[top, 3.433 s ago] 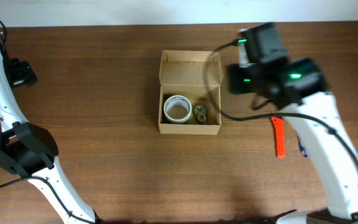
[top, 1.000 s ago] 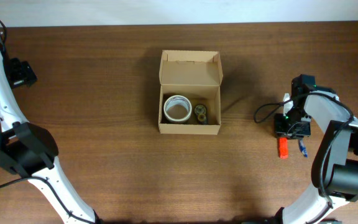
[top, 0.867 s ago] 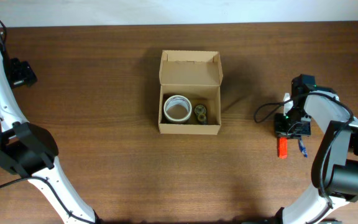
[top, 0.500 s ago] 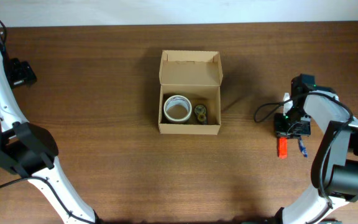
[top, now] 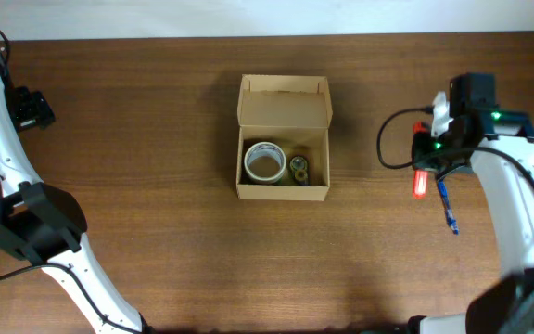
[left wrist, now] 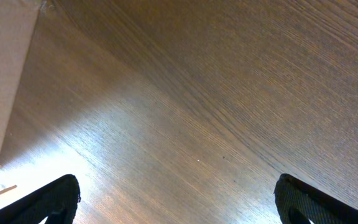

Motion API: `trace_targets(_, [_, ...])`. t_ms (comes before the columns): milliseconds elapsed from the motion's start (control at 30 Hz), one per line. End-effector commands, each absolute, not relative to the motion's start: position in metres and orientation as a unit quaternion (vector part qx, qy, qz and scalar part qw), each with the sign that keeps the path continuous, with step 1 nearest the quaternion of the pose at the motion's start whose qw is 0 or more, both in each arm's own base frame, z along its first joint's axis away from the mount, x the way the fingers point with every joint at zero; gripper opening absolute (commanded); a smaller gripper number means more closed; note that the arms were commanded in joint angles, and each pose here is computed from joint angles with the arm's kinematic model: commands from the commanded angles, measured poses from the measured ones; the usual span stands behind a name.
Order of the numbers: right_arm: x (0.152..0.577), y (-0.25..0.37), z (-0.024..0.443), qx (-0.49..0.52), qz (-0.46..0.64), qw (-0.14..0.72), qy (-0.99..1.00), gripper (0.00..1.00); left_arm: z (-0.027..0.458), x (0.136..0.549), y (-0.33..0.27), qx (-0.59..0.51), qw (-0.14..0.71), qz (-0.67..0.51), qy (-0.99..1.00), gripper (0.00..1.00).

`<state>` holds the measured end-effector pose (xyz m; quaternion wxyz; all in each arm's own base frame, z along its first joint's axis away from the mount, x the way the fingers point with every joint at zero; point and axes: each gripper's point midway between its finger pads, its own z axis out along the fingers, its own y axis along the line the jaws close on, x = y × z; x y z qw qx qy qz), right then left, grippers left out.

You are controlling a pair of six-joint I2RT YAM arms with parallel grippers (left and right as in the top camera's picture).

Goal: Pack container
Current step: 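Carry the red cutter with the right gripper over the box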

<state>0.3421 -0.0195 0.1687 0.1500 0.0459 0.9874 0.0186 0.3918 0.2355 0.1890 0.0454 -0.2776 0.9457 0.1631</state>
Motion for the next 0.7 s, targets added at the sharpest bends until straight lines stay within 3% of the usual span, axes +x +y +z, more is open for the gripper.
trace_targets(0, [0.350,0.018,0.221,-0.027,0.042,0.204,0.978,0.04,0.194,0.389,0.237,-0.274,0.048,0.167,0.946,1.00])
trace_targets(200, [0.350,0.098,0.289,-0.211,0.050,0.273,0.937,0.04,0.194,0.389,0.237,-0.274,0.048,0.167,0.946,1.00])
trace_targets(300, [0.345,0.134,0.300,-0.302,0.050,0.289,0.907,0.04,0.194,0.389,0.237,-0.274,0.048,0.167,0.946,1.00])
trace_targets(667, [0.340,0.205,0.219,-0.532,0.007,0.177,0.828,0.04,0.194,0.389,0.237,-0.274,0.048,0.167,0.946,1.00])
